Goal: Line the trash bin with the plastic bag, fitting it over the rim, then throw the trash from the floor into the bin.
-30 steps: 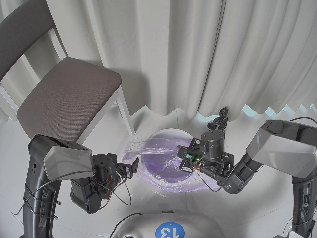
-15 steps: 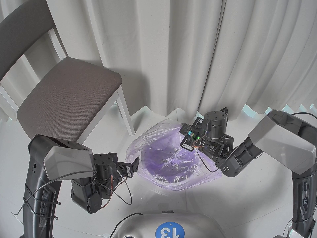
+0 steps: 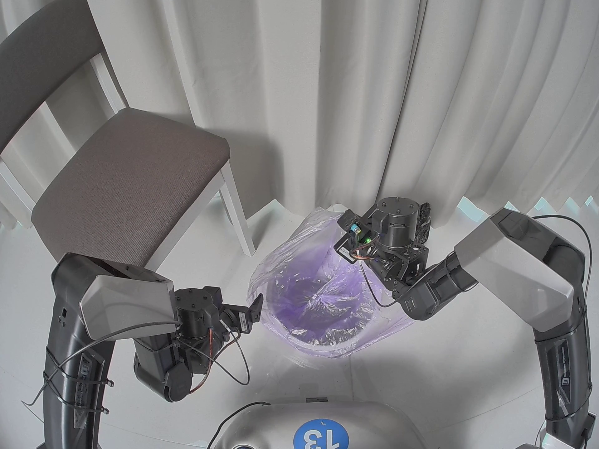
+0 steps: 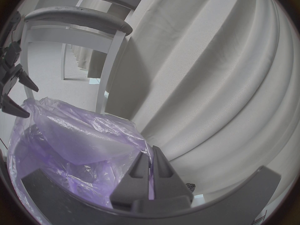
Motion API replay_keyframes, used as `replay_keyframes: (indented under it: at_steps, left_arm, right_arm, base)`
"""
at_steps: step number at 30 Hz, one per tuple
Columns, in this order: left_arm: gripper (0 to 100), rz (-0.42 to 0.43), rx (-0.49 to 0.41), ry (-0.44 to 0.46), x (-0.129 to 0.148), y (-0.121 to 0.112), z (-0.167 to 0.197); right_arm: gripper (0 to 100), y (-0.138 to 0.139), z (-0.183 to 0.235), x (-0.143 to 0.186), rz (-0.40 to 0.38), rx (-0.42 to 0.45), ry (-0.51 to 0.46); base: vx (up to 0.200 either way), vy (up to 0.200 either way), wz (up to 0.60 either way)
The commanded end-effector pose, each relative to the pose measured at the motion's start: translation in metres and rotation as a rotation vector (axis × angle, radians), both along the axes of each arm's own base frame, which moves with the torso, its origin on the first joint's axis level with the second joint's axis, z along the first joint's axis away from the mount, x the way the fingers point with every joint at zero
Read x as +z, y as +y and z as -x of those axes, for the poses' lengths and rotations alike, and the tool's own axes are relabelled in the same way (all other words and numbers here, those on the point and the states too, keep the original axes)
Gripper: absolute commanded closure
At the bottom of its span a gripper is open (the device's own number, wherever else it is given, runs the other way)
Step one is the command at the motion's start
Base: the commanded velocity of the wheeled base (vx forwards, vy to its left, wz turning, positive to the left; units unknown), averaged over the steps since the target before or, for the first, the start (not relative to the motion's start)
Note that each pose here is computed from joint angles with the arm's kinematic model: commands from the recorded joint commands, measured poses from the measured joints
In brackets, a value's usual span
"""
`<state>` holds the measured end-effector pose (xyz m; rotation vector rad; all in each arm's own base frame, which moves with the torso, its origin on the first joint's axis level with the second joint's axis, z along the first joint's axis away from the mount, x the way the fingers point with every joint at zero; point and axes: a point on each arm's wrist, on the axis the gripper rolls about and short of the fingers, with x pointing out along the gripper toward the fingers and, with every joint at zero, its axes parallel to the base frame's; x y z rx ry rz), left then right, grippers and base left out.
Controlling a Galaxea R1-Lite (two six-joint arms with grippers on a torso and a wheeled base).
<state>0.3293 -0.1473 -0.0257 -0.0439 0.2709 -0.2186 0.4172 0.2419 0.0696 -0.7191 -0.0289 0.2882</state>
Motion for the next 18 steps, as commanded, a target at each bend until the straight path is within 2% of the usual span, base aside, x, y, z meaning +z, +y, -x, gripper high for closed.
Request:
replay_keyframes:
  at_steps: [1,12,18]
  left_arm:
    - [0,0.009,0.001,-0.019,0.0030,0.0000,-0.0003]
    - [0,0.008,0.002,-0.017,0.0046,0.0012,0.0011]
    - [0,0.008,0.001,-0.017,0.0049,0.0008,0.0016]
  right_arm:
    - [100,0.0035,-0.0036,-0.0064,-0.004,0.001,0.001]
    - [100,0.0058,-0.0062,-0.0021,-0.075,-0.003,0.000]
    - [100,0.0063,-0.0066,-0.0048,-0.187,-0.036,0.036]
  base:
    - [0.000,0.000,0.00]
    - [0.000,0.000,0.00]
    - [0.000,0.000,0.00]
